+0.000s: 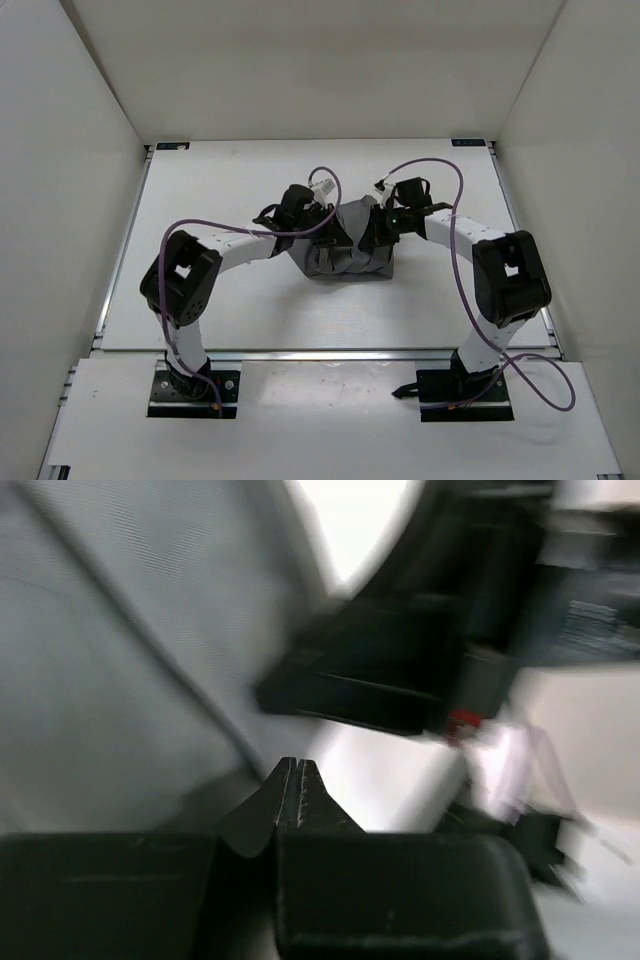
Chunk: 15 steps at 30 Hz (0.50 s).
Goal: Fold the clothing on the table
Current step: Fold the skirt
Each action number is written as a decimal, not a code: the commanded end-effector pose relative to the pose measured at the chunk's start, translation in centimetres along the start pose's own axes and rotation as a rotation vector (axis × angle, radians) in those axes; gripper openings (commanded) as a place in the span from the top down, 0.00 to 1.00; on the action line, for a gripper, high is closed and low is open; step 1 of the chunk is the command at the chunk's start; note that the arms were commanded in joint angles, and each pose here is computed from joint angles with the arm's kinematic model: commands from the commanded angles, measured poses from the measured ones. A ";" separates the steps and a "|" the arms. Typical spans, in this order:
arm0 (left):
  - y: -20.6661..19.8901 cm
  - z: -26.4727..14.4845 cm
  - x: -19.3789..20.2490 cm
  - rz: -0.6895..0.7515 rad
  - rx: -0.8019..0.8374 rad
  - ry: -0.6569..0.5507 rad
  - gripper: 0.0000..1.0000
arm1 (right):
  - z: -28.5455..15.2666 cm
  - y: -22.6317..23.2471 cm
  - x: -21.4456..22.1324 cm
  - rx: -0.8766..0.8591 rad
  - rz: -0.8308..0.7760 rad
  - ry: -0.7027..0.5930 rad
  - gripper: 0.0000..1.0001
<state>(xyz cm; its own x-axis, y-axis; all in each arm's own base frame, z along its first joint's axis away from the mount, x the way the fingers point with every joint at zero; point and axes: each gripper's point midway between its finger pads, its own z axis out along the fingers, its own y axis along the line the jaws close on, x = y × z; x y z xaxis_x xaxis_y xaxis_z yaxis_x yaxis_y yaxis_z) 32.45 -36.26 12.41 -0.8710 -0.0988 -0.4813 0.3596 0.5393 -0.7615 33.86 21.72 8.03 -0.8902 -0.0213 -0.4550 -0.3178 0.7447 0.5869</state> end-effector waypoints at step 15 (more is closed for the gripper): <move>12.8 -4.5 -4.6 0.039 -0.500 -0.089 0.99 | -1.1 -3.5 -4.2 0.014 -0.015 -0.063 1.00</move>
<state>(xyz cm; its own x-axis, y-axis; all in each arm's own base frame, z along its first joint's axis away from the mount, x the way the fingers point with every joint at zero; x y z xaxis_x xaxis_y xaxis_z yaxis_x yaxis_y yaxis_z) 39.48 -24.36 4.27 -0.8376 -0.1634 -0.5212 0.0997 0.8925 -0.4400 36.91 18.32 7.29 -0.8849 0.0151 -0.4655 -0.2856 0.7718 0.5681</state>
